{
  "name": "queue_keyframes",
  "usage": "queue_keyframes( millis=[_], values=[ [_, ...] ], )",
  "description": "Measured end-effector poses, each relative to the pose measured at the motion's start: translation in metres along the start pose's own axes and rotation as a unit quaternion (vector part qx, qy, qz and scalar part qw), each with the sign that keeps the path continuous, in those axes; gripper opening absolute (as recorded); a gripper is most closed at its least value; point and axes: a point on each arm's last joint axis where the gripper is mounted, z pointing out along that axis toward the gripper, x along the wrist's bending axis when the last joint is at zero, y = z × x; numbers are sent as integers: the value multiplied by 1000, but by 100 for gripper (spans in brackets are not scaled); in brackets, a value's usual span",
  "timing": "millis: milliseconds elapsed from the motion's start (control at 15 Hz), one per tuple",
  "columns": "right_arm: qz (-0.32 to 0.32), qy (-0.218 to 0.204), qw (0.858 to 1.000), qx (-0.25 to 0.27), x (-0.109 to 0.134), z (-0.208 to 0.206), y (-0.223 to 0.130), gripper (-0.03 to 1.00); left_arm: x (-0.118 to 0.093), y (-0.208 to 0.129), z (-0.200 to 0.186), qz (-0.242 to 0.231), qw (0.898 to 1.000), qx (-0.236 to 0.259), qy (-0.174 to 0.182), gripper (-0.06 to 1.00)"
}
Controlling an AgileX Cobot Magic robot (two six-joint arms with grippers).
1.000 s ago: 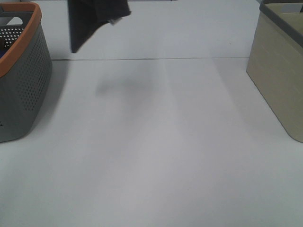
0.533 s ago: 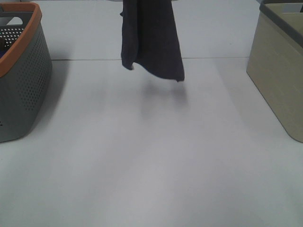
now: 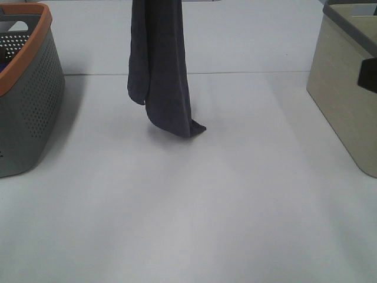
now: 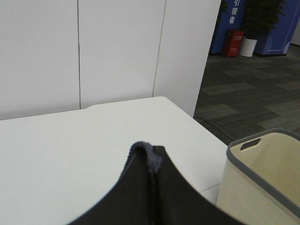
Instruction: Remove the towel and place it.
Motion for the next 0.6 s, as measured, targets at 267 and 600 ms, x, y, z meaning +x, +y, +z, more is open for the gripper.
queue_keyframes(
  millis=[267,600],
  values=[
    [-41,113,993,-12,-2,53,3,70,0,-1,-6,16,999,26,38,0],
    [-53,180,982,16,-13,109,-15,69,-21,-6,-9,35,998,37,23,0]
  ],
)
